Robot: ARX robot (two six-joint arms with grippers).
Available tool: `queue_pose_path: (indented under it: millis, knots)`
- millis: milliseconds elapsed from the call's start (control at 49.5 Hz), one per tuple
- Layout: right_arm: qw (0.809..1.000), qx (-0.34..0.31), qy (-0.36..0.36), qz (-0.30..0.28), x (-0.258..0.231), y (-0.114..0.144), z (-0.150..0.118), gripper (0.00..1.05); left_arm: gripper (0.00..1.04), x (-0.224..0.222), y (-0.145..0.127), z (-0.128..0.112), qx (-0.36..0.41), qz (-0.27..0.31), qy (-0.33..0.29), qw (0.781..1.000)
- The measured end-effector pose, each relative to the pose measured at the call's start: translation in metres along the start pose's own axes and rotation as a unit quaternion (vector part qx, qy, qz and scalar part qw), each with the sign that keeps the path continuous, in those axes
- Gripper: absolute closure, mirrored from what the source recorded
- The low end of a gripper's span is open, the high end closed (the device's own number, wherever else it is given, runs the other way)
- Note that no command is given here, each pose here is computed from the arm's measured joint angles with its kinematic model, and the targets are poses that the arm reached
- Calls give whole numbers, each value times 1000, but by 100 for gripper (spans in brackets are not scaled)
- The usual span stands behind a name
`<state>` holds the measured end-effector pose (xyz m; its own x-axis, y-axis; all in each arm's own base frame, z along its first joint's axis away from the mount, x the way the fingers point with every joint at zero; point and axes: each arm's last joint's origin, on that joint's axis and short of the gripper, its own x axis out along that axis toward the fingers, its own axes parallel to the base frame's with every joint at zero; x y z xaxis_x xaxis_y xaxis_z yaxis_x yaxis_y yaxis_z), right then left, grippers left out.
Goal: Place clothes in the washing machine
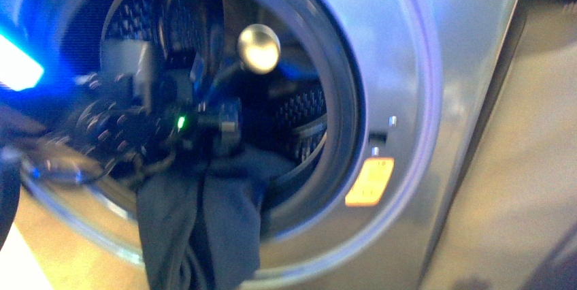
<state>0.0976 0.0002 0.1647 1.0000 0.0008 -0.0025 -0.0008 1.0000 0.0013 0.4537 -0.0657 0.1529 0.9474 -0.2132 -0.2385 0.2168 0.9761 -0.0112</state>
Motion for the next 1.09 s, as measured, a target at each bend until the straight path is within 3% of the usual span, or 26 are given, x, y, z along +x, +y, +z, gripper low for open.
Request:
queue_pose_path:
  millis: [444,1091]
  knots:
    - [1000,0,0,0,0,0,0,102,7,-85,-11,10,11,-34,6,999]
    - [1000,0,0,0,0,0,0,102,7,-217,-23,31,-13,-86,-45,995]
